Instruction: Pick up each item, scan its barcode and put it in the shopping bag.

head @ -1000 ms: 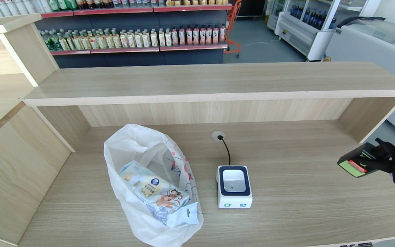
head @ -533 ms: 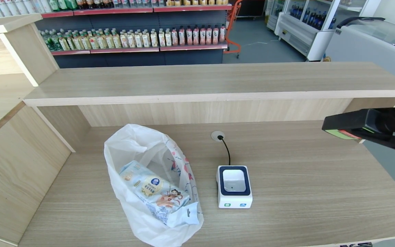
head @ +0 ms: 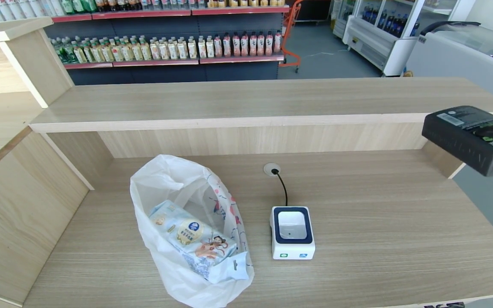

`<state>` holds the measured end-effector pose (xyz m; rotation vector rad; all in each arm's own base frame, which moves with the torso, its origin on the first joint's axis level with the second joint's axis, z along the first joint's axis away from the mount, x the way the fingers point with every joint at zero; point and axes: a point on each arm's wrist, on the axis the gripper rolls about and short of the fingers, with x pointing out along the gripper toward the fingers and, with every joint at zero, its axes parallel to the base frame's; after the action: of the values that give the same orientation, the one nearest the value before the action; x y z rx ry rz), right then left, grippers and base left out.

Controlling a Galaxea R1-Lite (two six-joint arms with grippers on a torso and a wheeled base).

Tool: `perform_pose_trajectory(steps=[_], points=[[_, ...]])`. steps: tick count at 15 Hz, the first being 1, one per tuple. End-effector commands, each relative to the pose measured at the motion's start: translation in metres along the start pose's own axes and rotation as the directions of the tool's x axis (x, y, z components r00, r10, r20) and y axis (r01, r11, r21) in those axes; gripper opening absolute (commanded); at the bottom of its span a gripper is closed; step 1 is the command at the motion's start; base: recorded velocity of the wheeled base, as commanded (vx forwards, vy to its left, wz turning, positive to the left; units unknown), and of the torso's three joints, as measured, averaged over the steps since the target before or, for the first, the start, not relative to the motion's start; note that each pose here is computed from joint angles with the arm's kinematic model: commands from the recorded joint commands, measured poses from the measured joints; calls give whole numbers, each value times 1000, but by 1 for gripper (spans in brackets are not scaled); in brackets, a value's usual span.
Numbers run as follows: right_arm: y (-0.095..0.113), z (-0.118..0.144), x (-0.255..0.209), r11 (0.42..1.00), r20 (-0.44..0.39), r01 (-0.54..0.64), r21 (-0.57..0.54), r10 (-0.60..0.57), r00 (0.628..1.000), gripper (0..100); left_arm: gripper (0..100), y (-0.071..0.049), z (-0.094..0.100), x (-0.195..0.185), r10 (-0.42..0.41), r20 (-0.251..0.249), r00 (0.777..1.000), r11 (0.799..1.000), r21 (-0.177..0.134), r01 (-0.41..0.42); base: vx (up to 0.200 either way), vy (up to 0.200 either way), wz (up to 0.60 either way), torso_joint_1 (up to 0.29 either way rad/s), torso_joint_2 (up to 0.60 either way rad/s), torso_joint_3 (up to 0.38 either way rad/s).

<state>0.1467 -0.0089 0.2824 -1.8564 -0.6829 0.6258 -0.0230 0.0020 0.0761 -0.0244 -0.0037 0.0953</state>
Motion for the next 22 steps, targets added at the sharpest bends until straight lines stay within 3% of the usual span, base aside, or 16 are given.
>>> perform_pose_trajectory(steps=[1, 3, 6, 9, 11, 15, 22], points=[[-11, 17, -10, 970, 16, 42, -240, -40, 999, 0, 100, 0, 0, 0, 1, -1, 1000, 1000, 0, -1, 0, 0, 0, 0, 0, 0], [-13, 33, -15, 907, 49, 79, -413, -65, 997, 0, 100, 0, 0, 0, 0, 1, 1000, 1000, 0, 0, 0, 0, 0, 0, 0, 0], [-4, 53, -21, 876, 79, 104, -471, -75, 994, 0, 100, 0, 0, 0, 1, 1, 1000, 1000, 0, -1, 0, 0, 0, 0, 0, 0], [-21, 68, -34, 743, 105, 216, -633, -194, 975, 0, 100, 0, 0, 0, 1, 1, 1000, 1000, 0, -1, 0, 0, 0, 0, 0, 0], [-23, 77, -42, 698, 93, 236, -676, -237, 967, 0, 100, 0, 0, 0, 1, 1, 1000, 1000, 0, -1, 0, 0, 0, 0, 0, 0], [-4, 93, -45, 706, 140, 268, -655, -235, 962, 0, 100, 0, 0, 0, 0, 1, 1000, 1000, 0, 0, 0, 0, 0, 0, 0, 0], [-6, 100, -48, 681, 192, 327, -655, -268, 944, 0, 100, 0, 0, 0, 0, 1, 1000, 1000, 0, 0, 0, 0, 0, 0, 0, 0]])
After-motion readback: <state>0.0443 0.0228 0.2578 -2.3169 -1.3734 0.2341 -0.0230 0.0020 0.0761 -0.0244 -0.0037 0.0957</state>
